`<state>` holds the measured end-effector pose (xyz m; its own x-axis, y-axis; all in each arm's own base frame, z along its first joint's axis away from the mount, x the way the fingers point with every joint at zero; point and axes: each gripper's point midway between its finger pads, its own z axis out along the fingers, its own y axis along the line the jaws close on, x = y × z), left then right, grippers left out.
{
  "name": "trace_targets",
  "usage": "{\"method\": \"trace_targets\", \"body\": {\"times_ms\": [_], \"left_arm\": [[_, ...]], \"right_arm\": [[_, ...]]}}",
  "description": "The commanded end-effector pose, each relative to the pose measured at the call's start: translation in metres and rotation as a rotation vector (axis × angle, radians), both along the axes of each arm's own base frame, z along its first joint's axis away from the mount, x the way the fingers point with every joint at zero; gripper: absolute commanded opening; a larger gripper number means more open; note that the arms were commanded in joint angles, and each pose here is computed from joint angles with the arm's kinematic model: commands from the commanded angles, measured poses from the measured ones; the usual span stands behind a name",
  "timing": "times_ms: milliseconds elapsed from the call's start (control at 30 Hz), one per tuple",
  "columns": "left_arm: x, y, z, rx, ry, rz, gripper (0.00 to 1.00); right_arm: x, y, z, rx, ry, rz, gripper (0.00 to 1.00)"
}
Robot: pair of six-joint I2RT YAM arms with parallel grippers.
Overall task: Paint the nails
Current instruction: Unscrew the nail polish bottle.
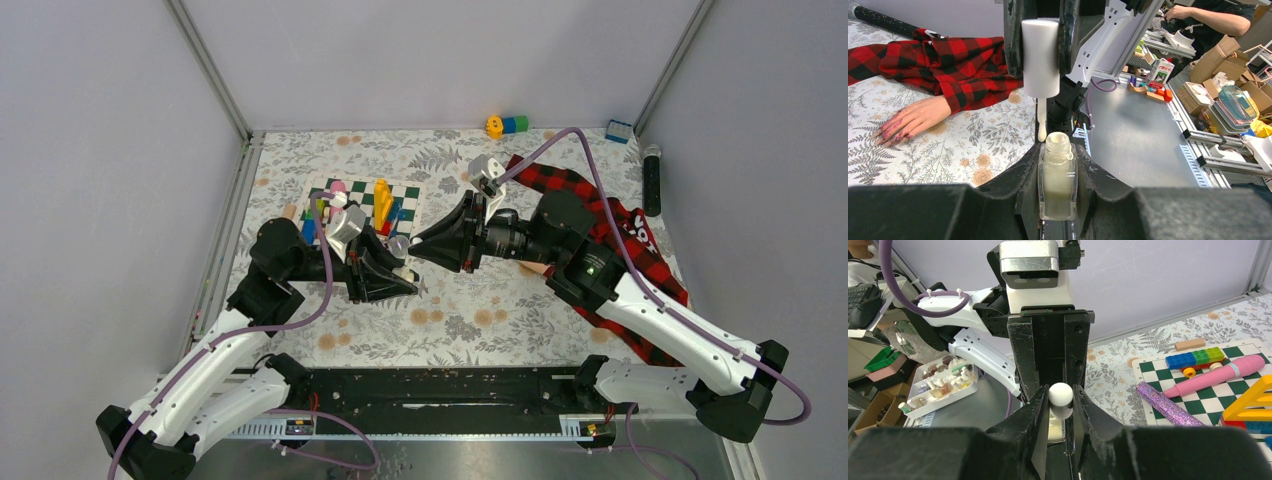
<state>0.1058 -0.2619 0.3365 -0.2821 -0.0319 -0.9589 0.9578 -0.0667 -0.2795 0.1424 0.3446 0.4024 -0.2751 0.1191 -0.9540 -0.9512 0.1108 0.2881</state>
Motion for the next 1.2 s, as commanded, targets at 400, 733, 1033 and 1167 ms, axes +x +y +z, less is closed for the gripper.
{"method": "trace_targets", "body": {"times_ms": [400,733,1033,1167], "left_arm": [[0.001,0.0,0.01,-0.032,-0.054,0.009,0.0],[0.002,0.0,0.01,-0.031,-0.052,0.012,0.0],[0.002,0.0,0.01,-0.032,-0.053,0.014,0.0],[0.002,0.0,0.01,-0.033,-0.054,0.013,0.0]], "right_arm": [[-0.019,-0.007,0.038,0.1,-0.065,0.05,0.0],[-0.02,-0.007,0.037,0.106,-0.061,0.059,0.0],[-0.016,-0.003,0.031,0.092,-0.052,0.053,0.0],[-0.015,-0.001,0.028,0.084,-0.048,0.051,0.0]]}}
